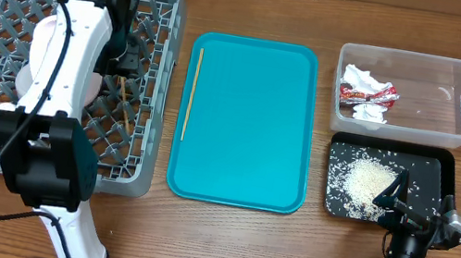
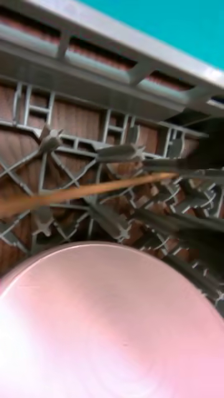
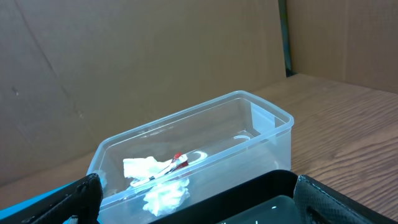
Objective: Sort waste into correct bins and load items into the dishwasher
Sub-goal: 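Grasp the second chopstick with the left gripper and place it in the rack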
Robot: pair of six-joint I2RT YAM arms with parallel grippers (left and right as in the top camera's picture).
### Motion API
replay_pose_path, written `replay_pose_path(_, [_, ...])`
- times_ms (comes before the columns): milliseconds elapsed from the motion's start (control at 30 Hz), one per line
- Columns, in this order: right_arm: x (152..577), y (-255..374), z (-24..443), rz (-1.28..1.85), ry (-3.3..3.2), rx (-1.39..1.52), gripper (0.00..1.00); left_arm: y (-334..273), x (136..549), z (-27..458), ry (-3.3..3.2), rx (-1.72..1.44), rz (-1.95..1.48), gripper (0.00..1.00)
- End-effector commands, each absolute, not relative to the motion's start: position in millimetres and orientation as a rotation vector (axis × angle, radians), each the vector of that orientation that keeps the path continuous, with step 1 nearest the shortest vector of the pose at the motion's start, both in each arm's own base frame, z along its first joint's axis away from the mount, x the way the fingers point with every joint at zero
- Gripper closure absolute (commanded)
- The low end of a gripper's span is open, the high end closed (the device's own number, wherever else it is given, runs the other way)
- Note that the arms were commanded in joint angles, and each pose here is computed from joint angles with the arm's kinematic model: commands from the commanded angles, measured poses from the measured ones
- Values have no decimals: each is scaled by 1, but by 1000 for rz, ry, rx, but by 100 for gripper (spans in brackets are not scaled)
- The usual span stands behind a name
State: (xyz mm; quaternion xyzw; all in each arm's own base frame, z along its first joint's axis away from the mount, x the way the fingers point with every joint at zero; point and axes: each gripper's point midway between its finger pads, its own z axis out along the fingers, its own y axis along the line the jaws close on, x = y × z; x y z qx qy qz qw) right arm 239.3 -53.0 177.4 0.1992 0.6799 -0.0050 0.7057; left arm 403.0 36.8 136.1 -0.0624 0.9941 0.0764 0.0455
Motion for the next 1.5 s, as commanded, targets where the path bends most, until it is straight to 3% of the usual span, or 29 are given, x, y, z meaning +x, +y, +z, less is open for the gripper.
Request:
replay_pose_path(0, [239,-55,176,-17,1502,449,0,29,396,168,2975,-180,193,50])
replay_pose_path(200, [239,-55,176,-17,1502,449,0,-31,392,215,2842,-32,-66,49])
replay_pose_path(300, [239,-55,176,-17,1502,449,0,-58,392,220,2814,48,-58,40])
replay_pose_path(400, [239,-55,176,-17,1503,449,0,-70,394,211,2818,-9,56,34])
replay_pose_path(567, [239,-55,176,-17,1502,449,0,-95,405,163,2894,-61,150,32])
replay_pose_path(833, [239,-55,176,-17,1502,449,0,-113,419,51,3100,18,150,41])
replay_pose_path(967, [239,-55,176,-17,1502,449,0,-114,424,21,3128,21,164,55])
replay_pose_path(1167, [239,-55,176,-16,1503,449,0,-115,426,11,3133,22,166,57])
replay_pose_path(1333, [239,-55,176,-17,1502,449,0,-115,423,11,3140,26,184,68])
replay_pose_path(1467, [239,-55,176,-16,1502,449,0,-115,421,12,3146,27,196,62])
